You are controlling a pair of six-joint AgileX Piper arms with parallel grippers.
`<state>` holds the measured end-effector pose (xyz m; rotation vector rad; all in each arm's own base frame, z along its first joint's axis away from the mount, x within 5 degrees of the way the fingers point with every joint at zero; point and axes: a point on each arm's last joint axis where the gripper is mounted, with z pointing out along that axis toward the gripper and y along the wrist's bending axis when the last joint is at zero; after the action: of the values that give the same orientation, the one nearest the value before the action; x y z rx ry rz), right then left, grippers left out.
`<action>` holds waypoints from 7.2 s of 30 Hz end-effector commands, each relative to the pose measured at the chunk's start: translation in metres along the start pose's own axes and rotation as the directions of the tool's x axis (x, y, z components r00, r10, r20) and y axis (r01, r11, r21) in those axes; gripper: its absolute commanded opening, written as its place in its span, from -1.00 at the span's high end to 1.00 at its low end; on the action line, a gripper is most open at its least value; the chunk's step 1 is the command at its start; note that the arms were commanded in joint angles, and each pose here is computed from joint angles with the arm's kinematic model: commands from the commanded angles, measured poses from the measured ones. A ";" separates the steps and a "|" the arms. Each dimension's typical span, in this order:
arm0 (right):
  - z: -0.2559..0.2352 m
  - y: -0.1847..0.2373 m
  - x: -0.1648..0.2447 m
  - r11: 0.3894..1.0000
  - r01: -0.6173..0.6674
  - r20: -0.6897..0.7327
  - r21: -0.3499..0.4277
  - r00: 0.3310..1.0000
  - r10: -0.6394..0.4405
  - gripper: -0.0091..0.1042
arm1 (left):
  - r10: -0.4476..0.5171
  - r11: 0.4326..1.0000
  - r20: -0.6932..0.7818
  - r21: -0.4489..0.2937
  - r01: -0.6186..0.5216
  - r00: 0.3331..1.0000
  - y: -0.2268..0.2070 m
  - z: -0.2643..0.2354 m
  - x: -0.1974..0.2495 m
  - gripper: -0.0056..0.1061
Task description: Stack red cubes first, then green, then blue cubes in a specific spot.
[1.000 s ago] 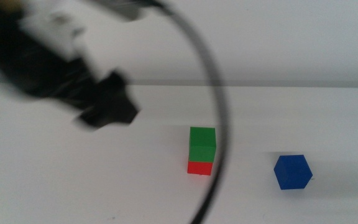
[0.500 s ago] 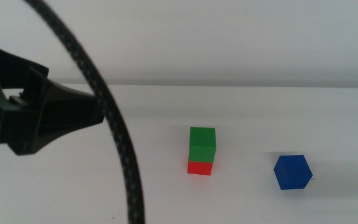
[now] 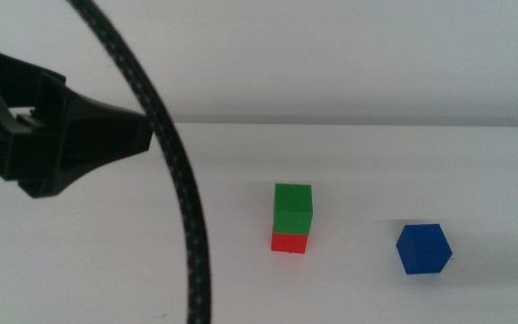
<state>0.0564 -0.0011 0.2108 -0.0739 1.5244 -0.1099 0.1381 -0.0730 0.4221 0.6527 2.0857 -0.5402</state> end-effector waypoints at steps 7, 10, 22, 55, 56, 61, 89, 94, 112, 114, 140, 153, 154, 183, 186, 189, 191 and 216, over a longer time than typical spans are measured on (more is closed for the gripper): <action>-0.002 0.001 0.012 1.000 0.008 -0.001 0.006 1.000 -0.008 -0.80 | 0.006 1.000 0.020 -0.009 -0.006 1.000 0.001 -0.001 -0.001 -0.73; -0.002 0.000 0.003 0.998 0.055 0.097 0.027 0.994 -0.058 -0.80 | 0.006 1.000 0.020 -0.009 -0.006 1.000 0.001 -0.001 -0.001 -0.73; 0.039 -0.004 -0.096 0.985 -0.155 -0.688 -0.080 0.723 0.058 -0.80 | 0.005 1.000 0.018 -0.009 -0.005 1.000 0.001 0.000 -0.001 -0.73; 0.218 0.070 -0.019 0.987 -0.147 -0.987 0.058 0.138 0.078 -0.80 | 0.006 1.000 0.055 -0.027 -0.004 0.998 0.002 0.000 -0.004 -0.73; 0.219 0.073 -0.015 0.988 -0.143 -0.990 0.052 0.125 0.070 -0.80 | 0.006 1.000 0.059 -0.029 -0.004 0.998 0.003 0.000 -0.005 -0.73; 0.228 0.078 0.005 0.993 -0.115 -0.994 0.033 0.096 0.044 -0.80 | 0.006 0.999 0.067 -0.032 -0.004 0.998 0.003 0.000 -0.005 -0.73; 0.249 0.096 0.049 0.993 -0.107 -0.991 -0.042 0.134 -0.028 -0.79 | 0.006 0.999 0.067 -0.032 -0.004 0.998 0.003 0.000 -0.005 -0.73; 0.252 0.098 0.058 0.993 -0.106 -0.991 -0.046 0.131 -0.031 -0.67 | 0.006 0.999 0.067 -0.032 -0.004 0.998 0.003 0.000 -0.005 -0.73; 0.260 0.155 -0.062 0.991 -0.065 -0.969 0.121 0.208 0.132 0.69 | 0.006 0.999 0.067 -0.032 -0.004 0.998 0.003 0.000 -0.005 -0.73; 0.262 0.172 -0.077 0.988 -0.086 -0.962 0.125 0.232 0.142 0.69 | 0.006 0.999 0.067 -0.032 -0.004 0.998 0.003 0.000 -0.005 -0.73; 0.252 0.265 -0.092 0.992 -0.094 -0.969 0.078 0.228 0.098 0.69 | 0.006 0.999 0.069 -0.033 -0.004 0.998 0.003 0.000 -0.006 -0.73; 0.251 0.263 -0.095 0.996 -0.073 -0.965 0.057 0.252 0.074 0.69 | 0.006 0.999 0.069 -0.033 -0.004 0.998 0.003 0.000 -0.006 -0.73; 0.251 0.263 -0.095 0.996 -0.071 -0.965 0.051 0.253 0.067 0.69 | 0.006 0.999 0.069 -0.033 -0.004 0.998 0.003 0.000 -0.006 -0.73; 0.260 0.266 -0.069 0.998 -0.061 -0.985 0.026 0.167 0.036 0.69 | 0.006 0.999 0.071 -0.034 -0.004 0.997 0.003 0.000 -0.006 -0.73; 0.261 0.265 -0.069 0.997 -0.074 -0.987 0.035 0.153 0.046 0.69 | 0.006 0.999 0.071 -0.034 -0.004 0.997 0.003 0.000 -0.006 -0.73; 0.261 0.265 -0.069 0.997 -0.075 -0.987 0.034 0.152 0.045 0.69 | 0.006 0.999 0.071 -0.034 -0.004 0.997 0.003 0.000 -0.006 -0.73; 0.261 0.265 -0.069 0.997 -0.075 -0.987 0.034 0.152 0.045 0.69 | 0.006 0.999 0.071 -0.034 -0.004 0.997 0.003 0.000 -0.006 -0.73; 0.267 0.267 -0.052 0.997 -0.068 -0.995 0.028 0.098 0.034 0.69 | 0.006 0.999 0.071 -0.034 -0.004 0.997 0.003 0.000 -0.006 -0.73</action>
<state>0.3318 0.2722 0.2489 0.0588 2.9091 0.0377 0.1423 -0.0719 0.4259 0.6243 2.0341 -0.5126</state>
